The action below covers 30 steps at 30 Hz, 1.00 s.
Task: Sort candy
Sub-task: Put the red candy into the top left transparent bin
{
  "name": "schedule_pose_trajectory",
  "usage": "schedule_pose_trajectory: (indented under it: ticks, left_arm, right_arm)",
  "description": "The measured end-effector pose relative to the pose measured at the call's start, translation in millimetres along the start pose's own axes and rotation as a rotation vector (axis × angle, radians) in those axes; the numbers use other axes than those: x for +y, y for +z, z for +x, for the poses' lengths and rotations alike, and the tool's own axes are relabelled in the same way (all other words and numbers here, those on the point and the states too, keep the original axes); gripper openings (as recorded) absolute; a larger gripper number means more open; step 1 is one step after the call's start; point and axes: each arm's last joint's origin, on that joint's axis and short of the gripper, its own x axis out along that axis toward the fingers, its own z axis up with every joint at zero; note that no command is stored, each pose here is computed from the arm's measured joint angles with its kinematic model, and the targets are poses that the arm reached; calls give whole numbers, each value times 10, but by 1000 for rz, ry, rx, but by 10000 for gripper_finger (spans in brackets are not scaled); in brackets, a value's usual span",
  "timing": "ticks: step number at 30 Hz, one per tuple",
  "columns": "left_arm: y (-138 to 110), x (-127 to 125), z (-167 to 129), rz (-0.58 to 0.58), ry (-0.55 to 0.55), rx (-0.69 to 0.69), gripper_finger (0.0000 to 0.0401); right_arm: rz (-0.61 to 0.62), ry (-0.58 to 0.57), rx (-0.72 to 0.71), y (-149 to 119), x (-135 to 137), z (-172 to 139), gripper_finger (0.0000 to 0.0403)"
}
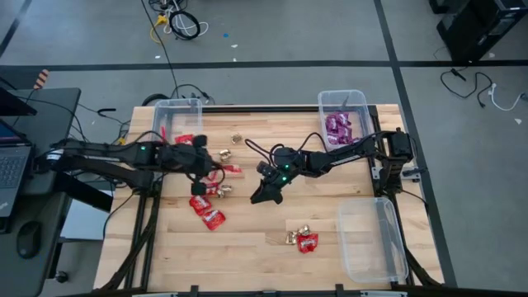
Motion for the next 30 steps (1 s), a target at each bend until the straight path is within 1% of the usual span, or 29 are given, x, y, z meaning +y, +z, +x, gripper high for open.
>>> schedule_pose_trajectory:
  ticks: [10,17,22,25,30]
  left_arm:
    - [-81,198,-338,-159,366,-43,10]
    - [-235,396,-492,-316,678,11,9]
    - [-364,506,-548,-412,772,77,9]
    - [-423,557,-551,-453,797,120,9]
    - [-438,648,-600,-516,761,149,9]
  right_arm:
    - [-37,-26,-24,7,-7,0,130]
    - [-73,-47,-43,13,-13,-1,130]
    - [-99,-69,-62,19,-19,-1,130]
    - [-111,-80,-70,22,-22,-2,130]
    - [-135,-87,-76,24,-24,-3,130]
